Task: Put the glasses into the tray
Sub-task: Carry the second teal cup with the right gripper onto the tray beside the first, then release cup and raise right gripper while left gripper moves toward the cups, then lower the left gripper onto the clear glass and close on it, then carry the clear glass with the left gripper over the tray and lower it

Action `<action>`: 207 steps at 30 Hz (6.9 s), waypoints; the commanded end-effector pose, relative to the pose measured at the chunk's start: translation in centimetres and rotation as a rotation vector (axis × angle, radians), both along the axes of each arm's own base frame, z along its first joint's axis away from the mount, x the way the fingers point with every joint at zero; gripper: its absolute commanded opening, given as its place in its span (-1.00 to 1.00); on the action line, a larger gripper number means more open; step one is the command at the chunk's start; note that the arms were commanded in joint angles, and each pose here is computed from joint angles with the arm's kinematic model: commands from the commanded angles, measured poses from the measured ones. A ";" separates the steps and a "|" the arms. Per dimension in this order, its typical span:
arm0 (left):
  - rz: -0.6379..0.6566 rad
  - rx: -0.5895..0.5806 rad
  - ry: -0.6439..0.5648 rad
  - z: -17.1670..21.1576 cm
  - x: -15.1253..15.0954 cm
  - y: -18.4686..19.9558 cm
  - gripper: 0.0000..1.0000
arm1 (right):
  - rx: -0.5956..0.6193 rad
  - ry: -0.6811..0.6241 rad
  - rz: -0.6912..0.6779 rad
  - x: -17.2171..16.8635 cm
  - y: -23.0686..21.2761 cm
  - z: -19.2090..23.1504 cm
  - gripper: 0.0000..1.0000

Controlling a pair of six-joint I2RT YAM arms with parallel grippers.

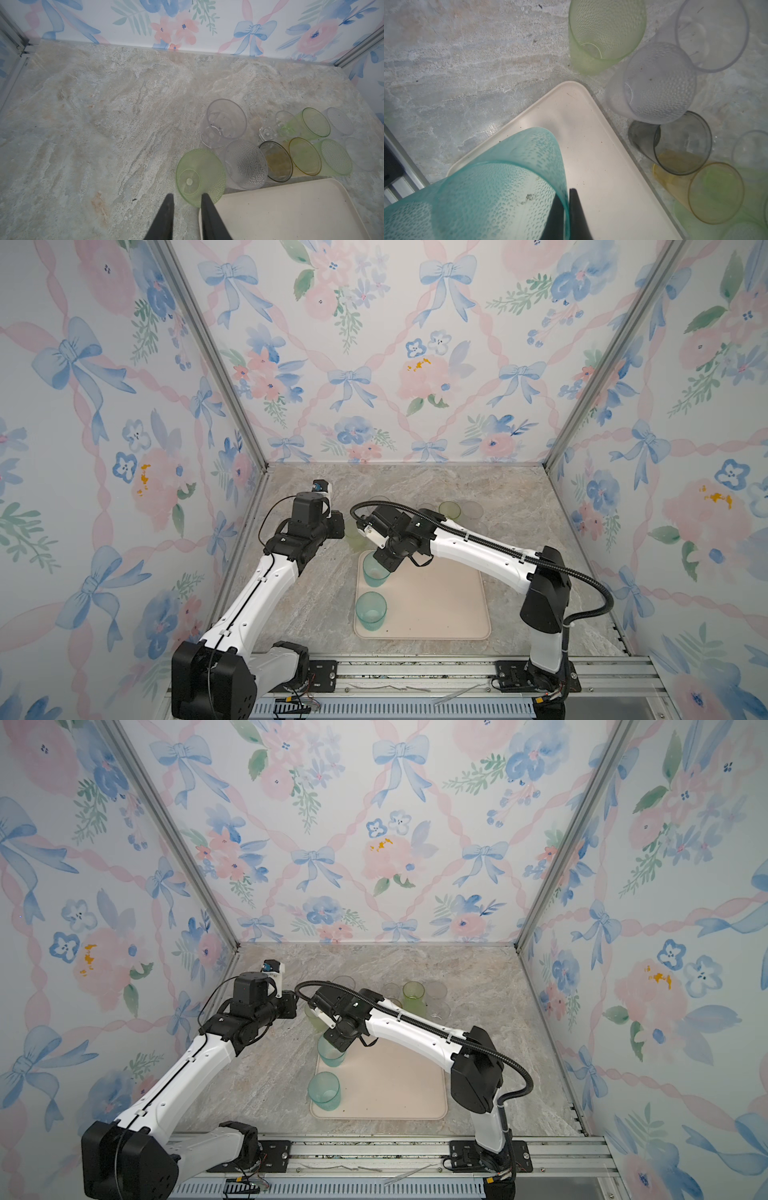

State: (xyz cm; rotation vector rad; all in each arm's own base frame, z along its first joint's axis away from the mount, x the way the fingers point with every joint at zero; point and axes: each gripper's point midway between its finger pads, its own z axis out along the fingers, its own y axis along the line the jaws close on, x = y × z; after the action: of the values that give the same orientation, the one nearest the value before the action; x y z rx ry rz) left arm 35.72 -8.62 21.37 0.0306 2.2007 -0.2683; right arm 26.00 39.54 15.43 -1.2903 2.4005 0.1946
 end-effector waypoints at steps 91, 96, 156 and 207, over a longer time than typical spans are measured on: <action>-0.172 0.088 0.155 -1.7 1.8 -3.7 -0.58 | 0.409 -0.146 -0.436 7.8 -12.7 11.0 0.14; -0.205 0.130 0.157 -1.4 4.0 -5.4 -0.54 | 0.389 -0.129 -0.496 7.8 -15.2 9.4 0.14; -0.241 0.240 0.413 -11.7 14.3 -8.1 -1.00 | 0.418 -0.075 -0.592 9.8 -20.2 5.6 0.14; -0.457 0.190 0.263 -1.4 -3.4 -13.2 -1.00 | 0.466 -0.108 -0.654 7.4 -22.8 5.9 0.13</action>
State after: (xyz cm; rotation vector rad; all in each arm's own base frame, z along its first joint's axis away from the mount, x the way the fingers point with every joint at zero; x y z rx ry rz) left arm 32.24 -21.25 19.60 0.6618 2.4619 -0.2907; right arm 33.54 17.16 20.84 -0.3114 2.3650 0.4295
